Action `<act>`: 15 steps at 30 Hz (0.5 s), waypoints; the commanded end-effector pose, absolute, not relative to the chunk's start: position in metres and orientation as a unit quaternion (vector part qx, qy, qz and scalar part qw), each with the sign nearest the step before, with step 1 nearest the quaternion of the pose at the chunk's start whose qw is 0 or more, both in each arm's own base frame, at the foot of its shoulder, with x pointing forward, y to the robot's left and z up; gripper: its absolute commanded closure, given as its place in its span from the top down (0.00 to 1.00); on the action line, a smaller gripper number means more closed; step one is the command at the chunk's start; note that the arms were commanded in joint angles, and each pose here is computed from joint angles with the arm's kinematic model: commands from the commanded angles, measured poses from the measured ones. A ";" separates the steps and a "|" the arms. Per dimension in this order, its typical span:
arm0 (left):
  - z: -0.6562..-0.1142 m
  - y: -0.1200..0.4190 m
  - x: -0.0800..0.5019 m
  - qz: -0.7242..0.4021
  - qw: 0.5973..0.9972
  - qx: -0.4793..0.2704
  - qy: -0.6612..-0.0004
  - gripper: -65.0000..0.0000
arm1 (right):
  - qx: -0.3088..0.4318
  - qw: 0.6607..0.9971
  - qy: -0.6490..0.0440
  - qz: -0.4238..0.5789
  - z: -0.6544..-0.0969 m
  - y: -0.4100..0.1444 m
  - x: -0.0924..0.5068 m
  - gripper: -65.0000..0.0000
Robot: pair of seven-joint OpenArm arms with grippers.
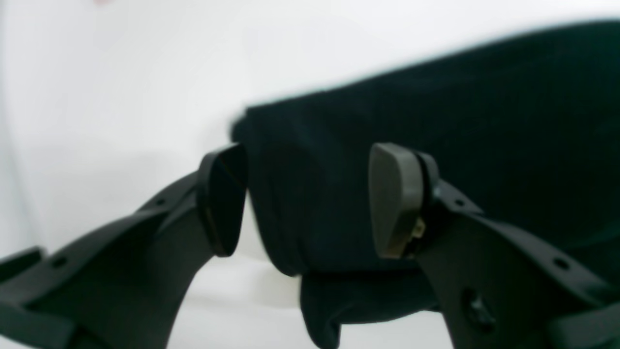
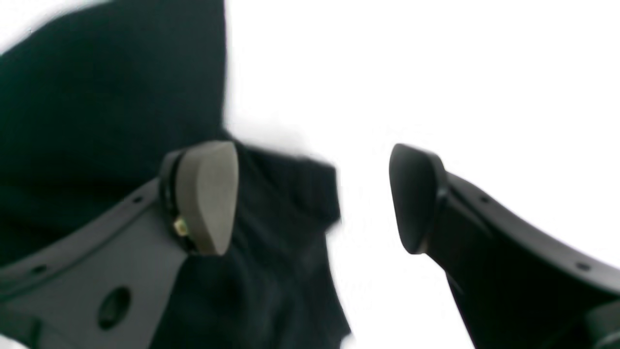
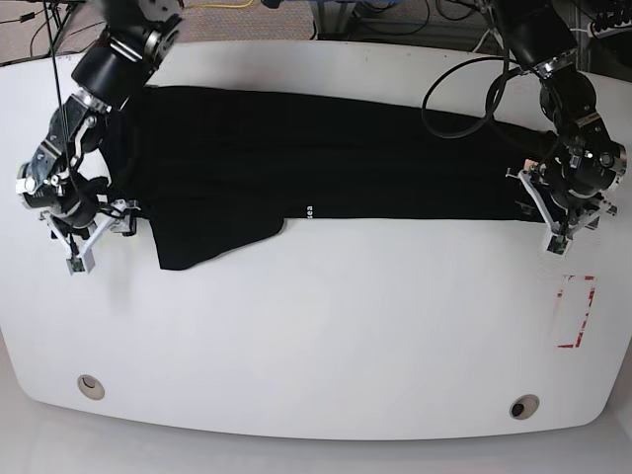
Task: Layout the t-shirt on the table in an organized manner, then fold the t-shirt properly
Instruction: 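Grasp the folded edge with both grippers and pull it taut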
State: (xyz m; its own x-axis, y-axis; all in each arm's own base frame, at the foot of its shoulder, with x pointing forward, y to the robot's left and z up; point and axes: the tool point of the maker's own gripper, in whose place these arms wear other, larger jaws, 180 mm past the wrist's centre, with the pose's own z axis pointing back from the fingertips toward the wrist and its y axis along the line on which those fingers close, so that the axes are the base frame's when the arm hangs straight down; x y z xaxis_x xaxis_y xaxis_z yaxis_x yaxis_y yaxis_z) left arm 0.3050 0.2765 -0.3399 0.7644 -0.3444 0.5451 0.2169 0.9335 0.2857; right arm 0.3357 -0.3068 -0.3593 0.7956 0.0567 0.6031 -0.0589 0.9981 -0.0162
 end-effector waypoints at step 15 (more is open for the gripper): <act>-0.312 0.279 0.318 -0.159 0.918 0.124 -0.342 0.57 | 0.105 0.929 -0.351 0.046 -0.391 -0.262 0.400 0.72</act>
